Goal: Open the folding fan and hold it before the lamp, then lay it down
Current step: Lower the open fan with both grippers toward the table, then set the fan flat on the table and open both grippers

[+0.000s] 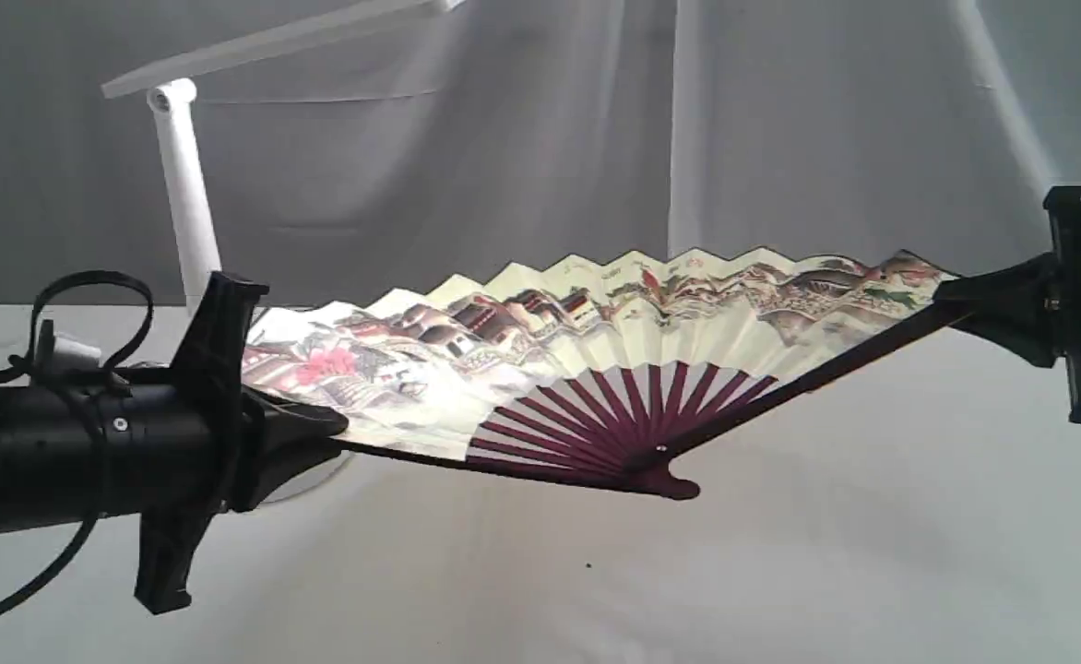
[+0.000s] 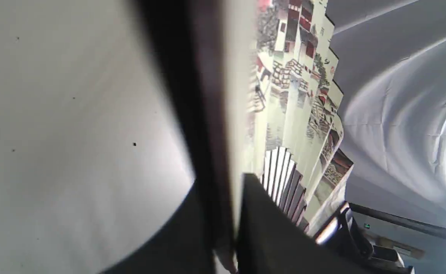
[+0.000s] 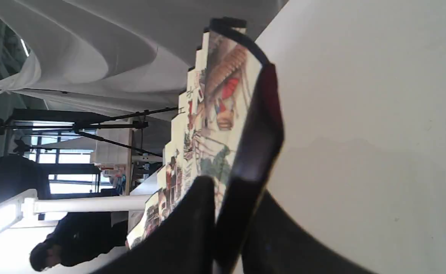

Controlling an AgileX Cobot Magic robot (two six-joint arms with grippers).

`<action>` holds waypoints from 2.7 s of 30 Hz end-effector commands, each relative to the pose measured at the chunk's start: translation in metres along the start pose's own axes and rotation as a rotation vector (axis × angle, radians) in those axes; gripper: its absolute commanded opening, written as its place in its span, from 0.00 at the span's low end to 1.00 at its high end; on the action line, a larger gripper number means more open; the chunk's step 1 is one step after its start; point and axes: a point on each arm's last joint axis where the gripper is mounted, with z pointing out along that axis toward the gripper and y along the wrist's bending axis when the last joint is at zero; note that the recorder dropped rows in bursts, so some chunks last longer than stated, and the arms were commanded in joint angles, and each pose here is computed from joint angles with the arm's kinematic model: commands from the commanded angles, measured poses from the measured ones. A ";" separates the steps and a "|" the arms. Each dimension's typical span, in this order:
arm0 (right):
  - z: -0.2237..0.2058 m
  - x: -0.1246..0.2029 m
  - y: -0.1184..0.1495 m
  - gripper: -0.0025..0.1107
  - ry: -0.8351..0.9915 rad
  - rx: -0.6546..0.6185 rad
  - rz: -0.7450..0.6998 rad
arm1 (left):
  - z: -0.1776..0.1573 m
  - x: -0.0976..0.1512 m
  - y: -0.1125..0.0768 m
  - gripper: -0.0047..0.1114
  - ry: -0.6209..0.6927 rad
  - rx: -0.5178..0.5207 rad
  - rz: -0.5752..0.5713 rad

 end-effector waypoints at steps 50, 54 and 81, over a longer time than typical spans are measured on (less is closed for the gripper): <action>-0.002 0.019 -0.027 0.02 0.031 0.147 -0.024 | 0.007 0.001 0.035 0.60 0.008 -0.153 0.131; -0.003 0.022 -0.034 0.02 0.048 0.202 -0.051 | 0.007 0.001 0.035 0.60 0.008 -0.153 0.133; 0.009 0.047 -0.089 0.18 0.116 0.449 -0.015 | 0.007 0.002 0.035 0.60 0.016 -0.151 0.140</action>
